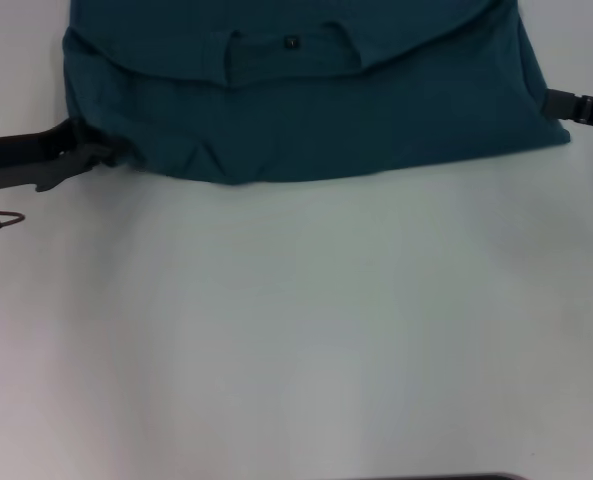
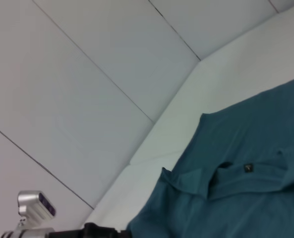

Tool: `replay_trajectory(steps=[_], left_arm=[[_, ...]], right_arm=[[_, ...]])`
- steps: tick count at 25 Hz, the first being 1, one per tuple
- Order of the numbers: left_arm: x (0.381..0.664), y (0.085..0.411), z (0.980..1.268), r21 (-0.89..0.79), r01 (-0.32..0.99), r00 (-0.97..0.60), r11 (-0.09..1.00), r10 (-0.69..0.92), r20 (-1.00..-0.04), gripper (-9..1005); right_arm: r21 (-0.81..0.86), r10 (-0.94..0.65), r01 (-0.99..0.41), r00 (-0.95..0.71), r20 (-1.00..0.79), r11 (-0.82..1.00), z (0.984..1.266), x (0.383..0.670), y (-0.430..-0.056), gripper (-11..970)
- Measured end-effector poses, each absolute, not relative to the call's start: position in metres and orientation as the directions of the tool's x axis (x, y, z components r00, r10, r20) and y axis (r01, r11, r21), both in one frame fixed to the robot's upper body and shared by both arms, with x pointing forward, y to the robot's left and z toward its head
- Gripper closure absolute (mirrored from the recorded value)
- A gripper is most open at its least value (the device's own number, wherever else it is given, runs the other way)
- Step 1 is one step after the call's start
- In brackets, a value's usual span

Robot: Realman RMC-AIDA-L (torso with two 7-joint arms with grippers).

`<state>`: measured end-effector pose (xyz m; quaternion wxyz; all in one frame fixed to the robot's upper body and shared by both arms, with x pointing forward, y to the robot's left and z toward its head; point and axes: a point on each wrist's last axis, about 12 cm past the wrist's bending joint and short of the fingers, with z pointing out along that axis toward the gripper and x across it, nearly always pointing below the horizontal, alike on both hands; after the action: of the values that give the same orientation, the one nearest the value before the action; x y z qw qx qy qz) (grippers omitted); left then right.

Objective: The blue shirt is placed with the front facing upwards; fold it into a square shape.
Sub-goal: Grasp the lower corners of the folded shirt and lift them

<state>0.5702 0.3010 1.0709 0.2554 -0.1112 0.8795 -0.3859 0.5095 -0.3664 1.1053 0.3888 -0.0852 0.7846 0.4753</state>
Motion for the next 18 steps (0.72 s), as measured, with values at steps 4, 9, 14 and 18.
replay_trajectory(steps=[4, 9, 14, 18], left_arm=[[0.568, 0.314, 1.075, -0.735, 0.002, -0.853, 0.678, -0.383, -0.356, 913], [0.567, 0.325, 1.082, -0.729, 0.014, -0.865, 0.684, -0.358, -0.352, 952], [0.571, 0.329, 1.090, -0.726, 0.033, -0.872, 0.687, -0.335, -0.357, 951], [0.571, 0.328, 1.091, -0.729, 0.032, -0.876, 0.684, -0.331, -0.350, 951]], right_arm=[[0.682, 0.197, -0.469, -0.724, -0.661, 0.562, 1.110, 0.513, -0.376, 116], [0.673, 0.137, -0.411, -0.785, -0.605, 0.615, 1.123, 0.525, -0.391, 119], [0.590, 0.068, -0.302, -0.850, -0.522, 0.749, 1.139, 0.547, -0.406, 121], [0.483, 0.034, -0.232, -0.876, -0.481, 0.844, 1.147, 0.571, -0.405, 123]])
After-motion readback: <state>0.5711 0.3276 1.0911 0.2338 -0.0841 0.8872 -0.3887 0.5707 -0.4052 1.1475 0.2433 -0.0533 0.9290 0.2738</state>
